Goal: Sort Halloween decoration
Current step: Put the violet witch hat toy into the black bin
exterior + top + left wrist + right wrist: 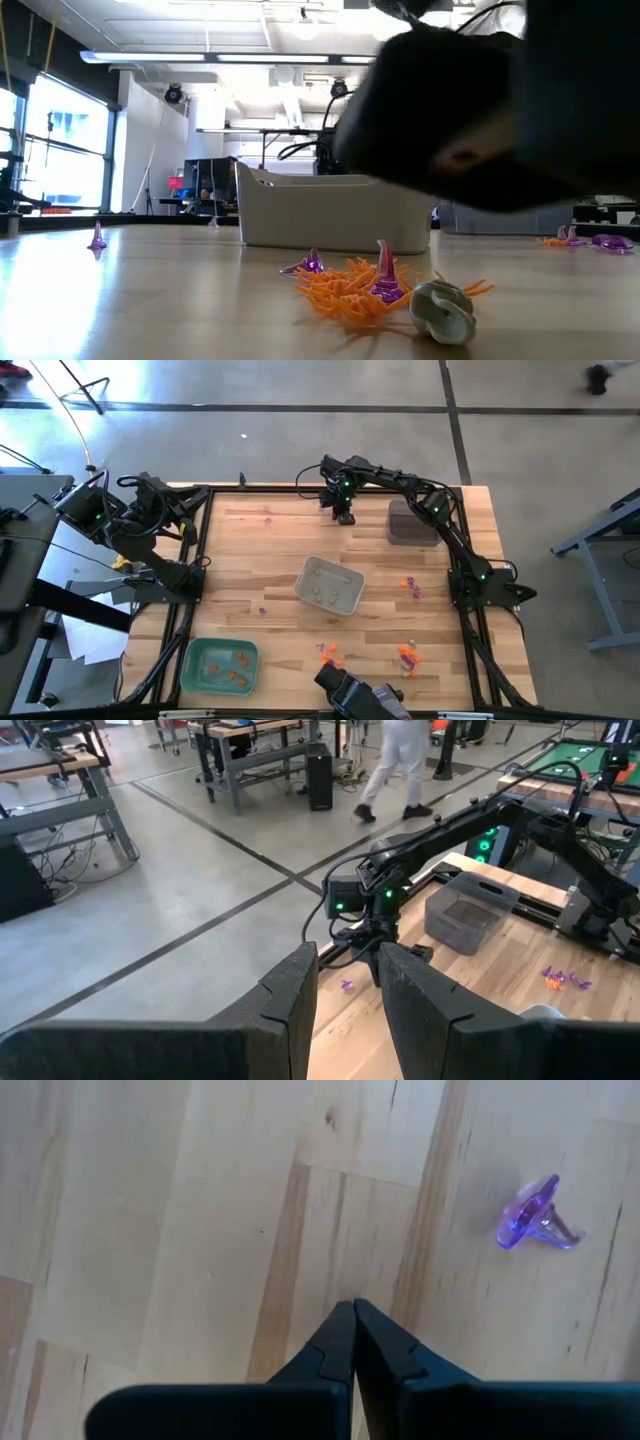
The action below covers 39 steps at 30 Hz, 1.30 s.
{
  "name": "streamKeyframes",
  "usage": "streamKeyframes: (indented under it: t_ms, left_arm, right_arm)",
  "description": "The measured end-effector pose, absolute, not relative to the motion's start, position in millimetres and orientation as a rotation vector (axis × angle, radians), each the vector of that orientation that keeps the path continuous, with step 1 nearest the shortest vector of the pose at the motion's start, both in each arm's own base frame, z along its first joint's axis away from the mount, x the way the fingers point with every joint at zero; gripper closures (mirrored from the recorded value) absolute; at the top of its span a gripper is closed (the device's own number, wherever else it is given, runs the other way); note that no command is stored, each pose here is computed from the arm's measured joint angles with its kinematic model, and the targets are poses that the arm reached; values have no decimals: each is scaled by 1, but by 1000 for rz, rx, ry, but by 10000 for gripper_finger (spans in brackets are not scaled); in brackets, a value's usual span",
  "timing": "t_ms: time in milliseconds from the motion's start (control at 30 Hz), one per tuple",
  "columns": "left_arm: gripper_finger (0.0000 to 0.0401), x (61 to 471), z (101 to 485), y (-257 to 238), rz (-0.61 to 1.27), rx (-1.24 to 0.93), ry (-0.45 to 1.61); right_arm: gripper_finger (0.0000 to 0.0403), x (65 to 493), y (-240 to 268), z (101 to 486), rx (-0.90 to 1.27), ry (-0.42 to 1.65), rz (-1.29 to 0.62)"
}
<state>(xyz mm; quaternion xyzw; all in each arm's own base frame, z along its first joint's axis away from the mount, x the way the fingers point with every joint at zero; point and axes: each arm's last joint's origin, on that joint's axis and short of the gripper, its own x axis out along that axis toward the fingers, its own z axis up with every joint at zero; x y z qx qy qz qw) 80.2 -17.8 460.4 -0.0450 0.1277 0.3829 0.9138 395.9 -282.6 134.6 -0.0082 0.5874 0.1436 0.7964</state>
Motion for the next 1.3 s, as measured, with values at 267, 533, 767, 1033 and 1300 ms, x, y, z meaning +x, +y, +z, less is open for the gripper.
streamKeyframes:
  t_ms: [267,533,767,1033,1300]
  left_arm:
    - [304,80,460,-18,788,-93,263]
    - [304,80,460,-18,788,-92,264]
    - [304,80,460,-18,786,-78,270]
    - [304,80,460,-18,786,-77,270]
    - [304,80,460,-18,786,-76,271]
  right_arm:
    - [401,401,-286,144,-43,1240,284]
    - [400,404,-283,145,-22,1235,275]
    - [400,404,-283,145,-22,1233,275]
    - [400,404,-283,147,-18,1229,269]
    - [399,413,-281,148,62,1198,170]
